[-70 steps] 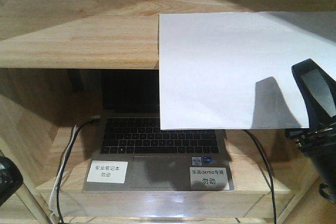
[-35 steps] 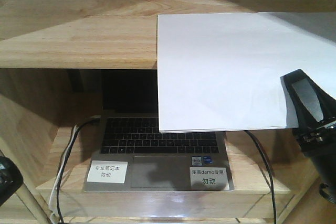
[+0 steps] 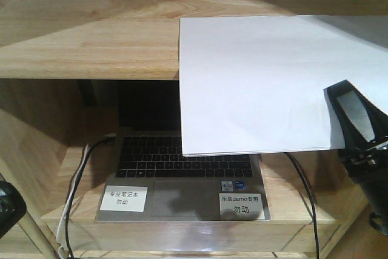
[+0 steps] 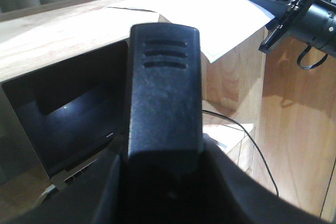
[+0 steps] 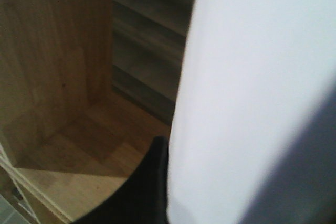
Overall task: Grab stapler and paper to desk for stapling
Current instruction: 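Pinch the paper edge with the right gripper and pull it off the shelf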
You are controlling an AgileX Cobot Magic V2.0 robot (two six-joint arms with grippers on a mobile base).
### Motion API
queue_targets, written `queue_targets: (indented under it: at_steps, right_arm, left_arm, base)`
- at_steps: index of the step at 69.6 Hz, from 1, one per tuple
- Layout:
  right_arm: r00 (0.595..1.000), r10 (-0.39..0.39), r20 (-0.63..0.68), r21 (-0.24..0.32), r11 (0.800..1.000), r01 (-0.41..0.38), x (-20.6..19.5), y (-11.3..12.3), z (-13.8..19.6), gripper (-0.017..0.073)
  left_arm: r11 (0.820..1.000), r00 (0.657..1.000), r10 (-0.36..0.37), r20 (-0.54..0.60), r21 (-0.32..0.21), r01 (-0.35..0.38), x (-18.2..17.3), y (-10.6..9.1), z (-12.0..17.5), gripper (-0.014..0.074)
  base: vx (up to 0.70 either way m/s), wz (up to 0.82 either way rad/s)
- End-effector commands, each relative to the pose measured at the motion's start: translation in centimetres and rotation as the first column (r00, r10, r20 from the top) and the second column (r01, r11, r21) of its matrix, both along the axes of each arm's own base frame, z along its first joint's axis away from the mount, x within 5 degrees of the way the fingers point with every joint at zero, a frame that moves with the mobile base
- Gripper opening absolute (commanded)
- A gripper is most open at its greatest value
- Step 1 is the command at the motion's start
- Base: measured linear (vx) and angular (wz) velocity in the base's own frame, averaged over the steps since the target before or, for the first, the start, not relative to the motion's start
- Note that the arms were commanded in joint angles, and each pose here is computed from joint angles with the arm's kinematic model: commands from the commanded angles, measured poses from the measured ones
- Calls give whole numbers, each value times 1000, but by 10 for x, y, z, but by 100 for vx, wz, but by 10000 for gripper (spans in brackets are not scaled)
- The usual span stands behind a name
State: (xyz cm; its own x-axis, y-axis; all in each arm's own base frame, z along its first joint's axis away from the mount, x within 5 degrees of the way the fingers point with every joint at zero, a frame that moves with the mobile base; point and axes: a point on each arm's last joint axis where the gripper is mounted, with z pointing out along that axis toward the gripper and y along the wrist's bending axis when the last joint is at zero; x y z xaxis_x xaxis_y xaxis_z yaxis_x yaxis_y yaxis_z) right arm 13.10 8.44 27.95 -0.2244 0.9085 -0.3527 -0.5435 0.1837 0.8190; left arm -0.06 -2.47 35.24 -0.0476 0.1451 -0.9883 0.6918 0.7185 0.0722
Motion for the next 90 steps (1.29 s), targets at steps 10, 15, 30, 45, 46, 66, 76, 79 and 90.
queue_targets:
  at_steps: [10,15,30,45,46,66,76,79,90]
  right_arm:
    - [972,22,232,116,992,-50,-11,-2,30,-10]
    - [960,56,274,100,991,-86,-13,2,37,-10]
    - [908,115,404,71,985,-156,-17,13,66,-7]
    - [912,95,398,99,984,-146,-15,11,69,-7]
    - [912,95,398,99,984,-146,-15,11,69,-7]
    - [919,50,391,110,989,-100,-10,6,69,-7]
    - [916,28,400,124,989,-84,-6,-7,71,-7]
    - [912,33,409,121,988,-91,-6,-11,73,-7]
    - [889,59,454,68,993,-101,-15,-21,79,-7]
  left_arm:
    - [995,997,17,82,-104,-8,0,1,19,-6]
    - [995,997,17,82,-104,-8,0,1,19,-6]
    - [995,997,17,82,-104,-8,0,1,19,-6]
    - [995,997,17,82,-104,-8,0,1,19,-6]
    - [995,997,17,82,-104,-8,0,1,19,-6]
    - [995,997,17,82,-104,-8,0,1,19,-6]
    - [995,997,17,82,-104,-8,0,1,19,-6]
    - [995,997,17,82,-104,-8,0,1,19,-6]
    - [995,997,17,82,-104,-8,0,1,19,-6]
  base:
    - [0,0]
    - [0,0]
    - [0,0]
    - [0,0]
    - [0,0]
    - [0,-1]
    - [0,0]
    - [0,0]
    - [0,0]
